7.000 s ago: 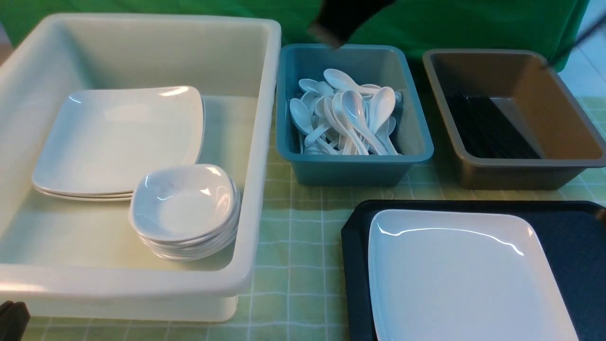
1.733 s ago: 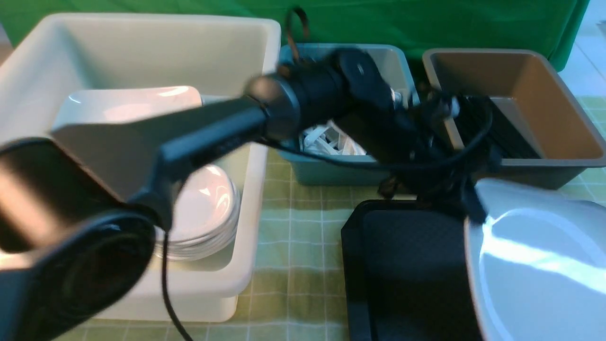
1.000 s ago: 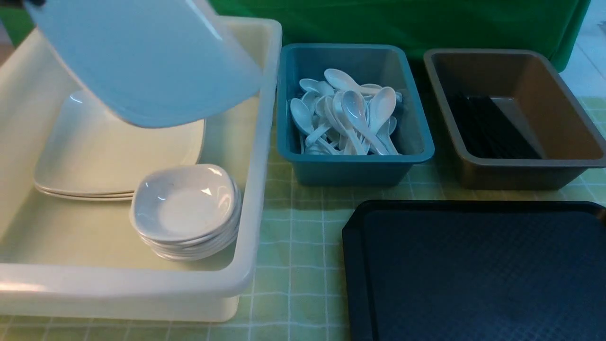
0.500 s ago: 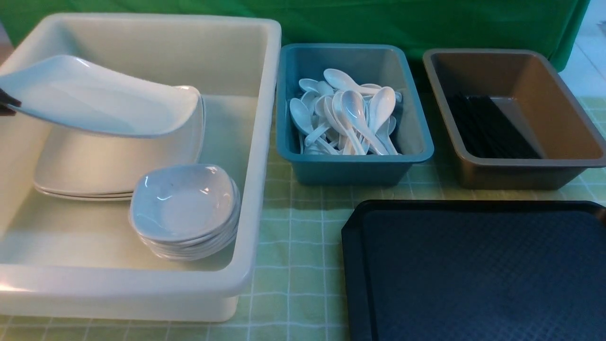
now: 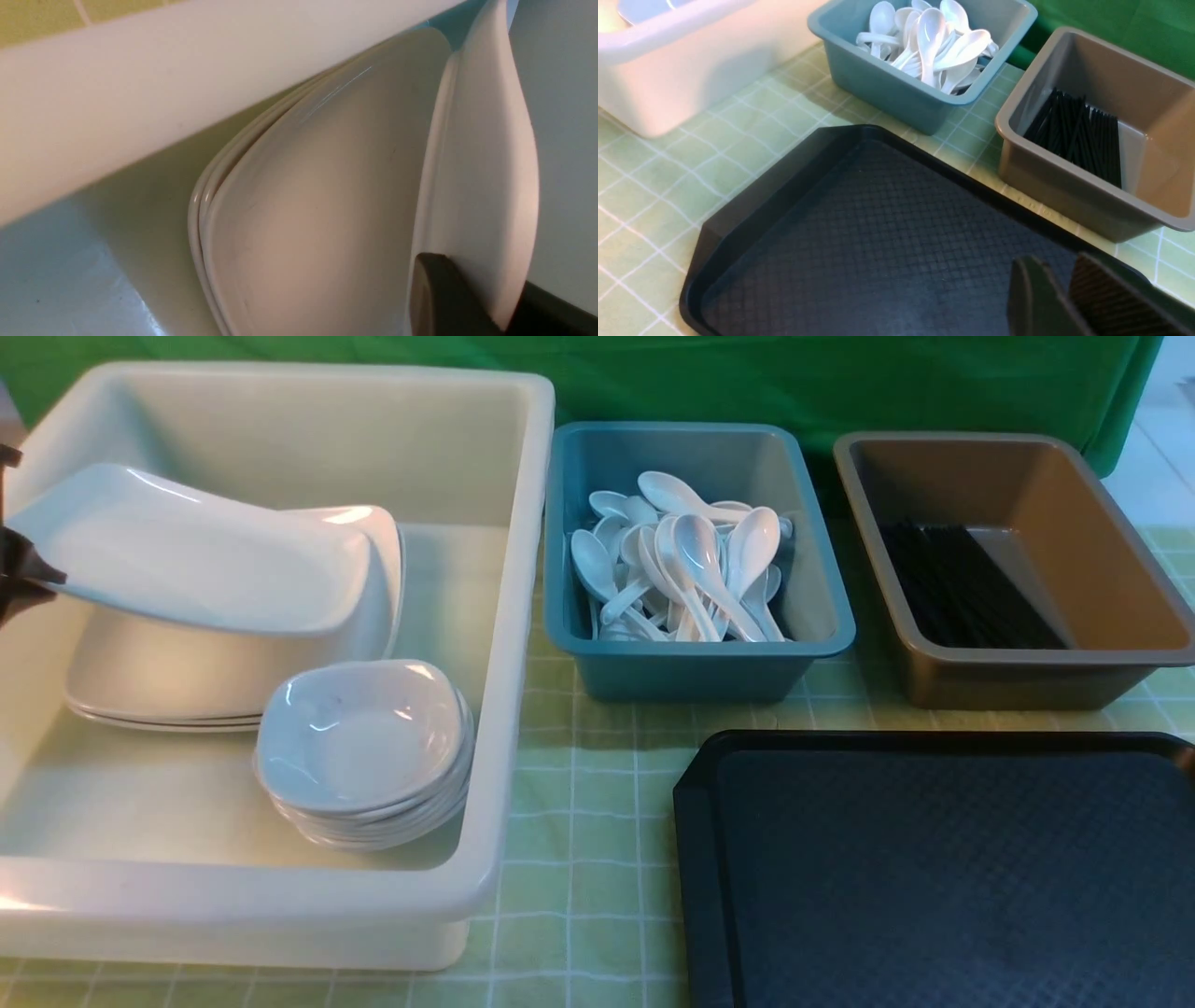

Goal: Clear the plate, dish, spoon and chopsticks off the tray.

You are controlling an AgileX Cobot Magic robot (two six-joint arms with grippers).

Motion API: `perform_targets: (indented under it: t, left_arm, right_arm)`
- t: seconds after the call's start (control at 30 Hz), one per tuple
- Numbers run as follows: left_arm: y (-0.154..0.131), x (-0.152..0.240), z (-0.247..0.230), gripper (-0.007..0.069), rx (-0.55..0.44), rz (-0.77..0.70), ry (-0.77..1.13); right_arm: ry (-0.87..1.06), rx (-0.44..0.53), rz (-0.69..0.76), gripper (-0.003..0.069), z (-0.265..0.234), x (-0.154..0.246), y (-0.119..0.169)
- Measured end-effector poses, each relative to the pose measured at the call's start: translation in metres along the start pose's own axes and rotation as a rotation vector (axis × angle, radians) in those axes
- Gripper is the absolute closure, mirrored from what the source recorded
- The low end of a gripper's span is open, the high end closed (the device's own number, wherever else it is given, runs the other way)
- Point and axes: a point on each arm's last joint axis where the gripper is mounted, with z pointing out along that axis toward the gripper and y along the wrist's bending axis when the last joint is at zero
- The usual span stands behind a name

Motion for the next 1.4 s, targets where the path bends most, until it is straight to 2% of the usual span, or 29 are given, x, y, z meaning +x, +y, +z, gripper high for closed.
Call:
perform_targets:
  t: [0.1, 0.27, 0.47, 0.57, 0.8, 0.9, 0.97, 1.07, 1.13, 1.2, 1.3, 1.4]
  left_arm:
    - [0.004, 0.002, 0.001, 0.0531, -0.010, 0.029, 0.006]
    - [0.015, 0.012, 0.004, 0.0371, -0.057, 0.128, 0.073]
    - [0.017, 0.016, 0.003, 0.0244, -0.071, 0.255, 0.124]
    - [0.018, 0.018, 0.003, 0.0217, -0.075, 0.297, 0.146]
    - [0.018, 0.019, 0.001, 0.0213, -0.076, 0.359, 0.170]
    - [0.016, 0.019, -0.002, 0.0229, -0.066, 0.388, 0.165]
    - [0.012, 0.018, -0.008, 0.0284, -0.054, 0.428, 0.170]
    - [-0.005, 0.014, -0.030, 0.0483, -0.025, 0.596, 0.209]
    - [-0.014, 0.013, -0.046, 0.0582, -0.009, 0.696, 0.234]
    - [-0.020, 0.013, -0.061, 0.0618, 0.012, 0.780, 0.249]
    - [-0.025, 0.016, -0.080, 0.0634, 0.033, 0.845, 0.261]
    - [-0.029, 0.017, -0.096, 0.0636, 0.054, 0.881, 0.235]
  right_arm:
    - [-0.001, 0.000, 0.000, 0.0543, 0.000, 0.000, 0.000]
    - [-0.001, 0.000, 0.000, 0.0543, 0.000, 0.000, 0.000]
    - [-0.001, 0.000, 0.000, 0.0538, 0.000, 0.000, 0.000]
    - [-0.001, 0.000, 0.000, 0.0535, 0.000, 0.000, 0.000]
    - [-0.001, 0.000, 0.000, 0.0535, 0.000, 0.000, 0.000]
    - [-0.001, 0.000, 0.000, 0.0533, 0.000, 0.000, 0.000]
    - [0.006, 0.002, 0.000, 0.0533, 0.000, 0.001, 0.000]
    - [0.096, 0.019, 0.034, 0.0533, 0.000, 0.009, -0.002]
    - [0.142, 0.022, 0.062, 0.0545, -0.001, 0.013, -0.002]
    - [0.151, -0.001, 0.074, 0.0582, 0.000, 0.016, 0.001]
    - [0.115, -0.035, 0.073, 0.0639, 0.007, 0.019, 0.006]
    - [0.016, -0.089, 0.052, 0.0650, 0.024, 0.022, 0.017]
